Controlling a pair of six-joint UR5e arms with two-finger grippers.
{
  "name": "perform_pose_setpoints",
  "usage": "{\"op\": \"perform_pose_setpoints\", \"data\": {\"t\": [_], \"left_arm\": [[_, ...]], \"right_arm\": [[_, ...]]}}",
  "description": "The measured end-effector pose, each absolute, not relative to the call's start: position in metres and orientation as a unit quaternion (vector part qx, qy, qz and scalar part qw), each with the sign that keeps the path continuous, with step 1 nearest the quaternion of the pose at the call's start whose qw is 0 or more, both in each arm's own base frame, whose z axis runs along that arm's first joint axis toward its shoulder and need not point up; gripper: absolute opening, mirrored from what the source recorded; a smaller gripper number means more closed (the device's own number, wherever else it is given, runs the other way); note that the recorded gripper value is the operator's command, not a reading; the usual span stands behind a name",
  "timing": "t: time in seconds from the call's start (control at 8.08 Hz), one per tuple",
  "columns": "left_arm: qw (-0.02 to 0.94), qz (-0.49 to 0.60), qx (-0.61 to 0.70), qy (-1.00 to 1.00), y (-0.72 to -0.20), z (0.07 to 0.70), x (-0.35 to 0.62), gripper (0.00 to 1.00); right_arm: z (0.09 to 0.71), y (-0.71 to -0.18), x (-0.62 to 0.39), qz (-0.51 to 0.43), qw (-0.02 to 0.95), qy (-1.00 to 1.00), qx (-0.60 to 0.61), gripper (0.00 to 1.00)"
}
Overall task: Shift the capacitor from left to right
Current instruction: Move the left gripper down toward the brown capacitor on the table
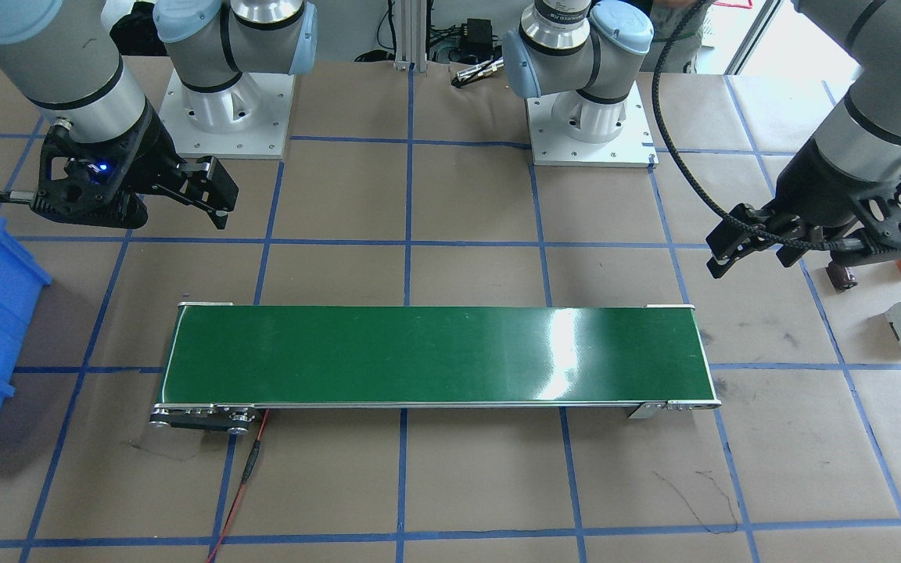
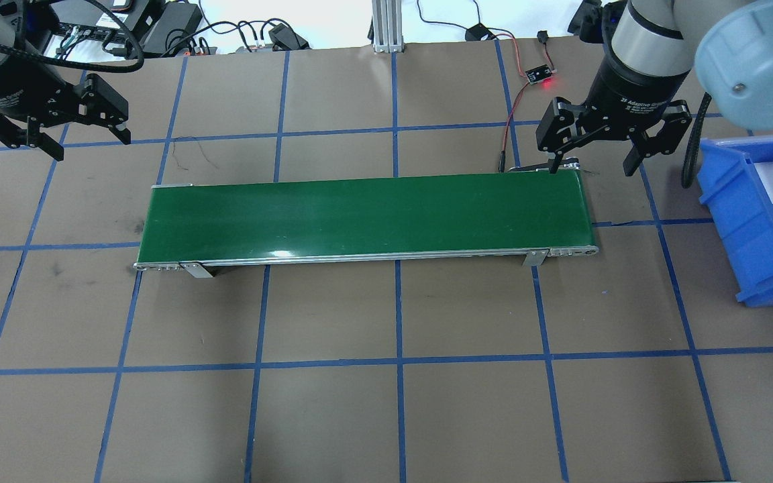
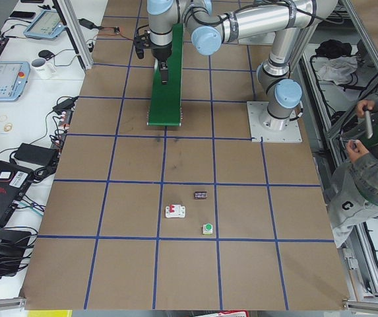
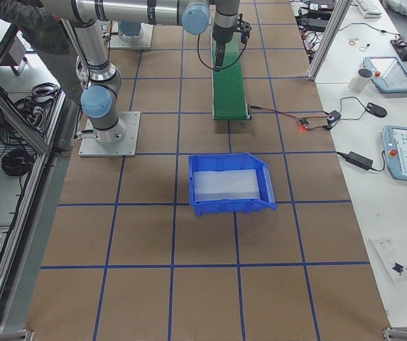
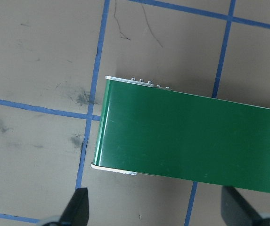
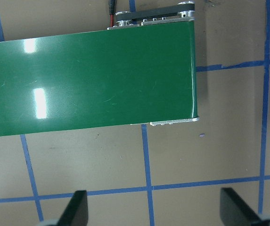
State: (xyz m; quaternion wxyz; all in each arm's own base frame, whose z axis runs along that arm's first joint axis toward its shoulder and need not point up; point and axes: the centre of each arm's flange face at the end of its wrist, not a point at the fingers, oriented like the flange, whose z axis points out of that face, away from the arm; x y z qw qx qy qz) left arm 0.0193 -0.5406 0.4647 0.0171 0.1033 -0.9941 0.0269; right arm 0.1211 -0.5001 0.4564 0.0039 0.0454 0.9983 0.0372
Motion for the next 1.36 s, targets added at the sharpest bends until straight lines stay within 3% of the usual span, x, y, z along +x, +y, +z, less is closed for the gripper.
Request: {"op": "perform_pose_setpoints", "data": {"t": [0.62,1.36], "left_arm": [[0.01,0.023,0.132,-0.991,-0.539,0.461,0.065,1.0],[-0.013,-0.027,0.037,-0.999,-0.472,0.404,0.264,1.0]], "right_arm": [[0.456,-0.5,0.121,0.037,0.004,0.998,0.045,1.0],[0.456,-0.5,0.121,0.037,0.004,0.998,0.045,1.0]]}}
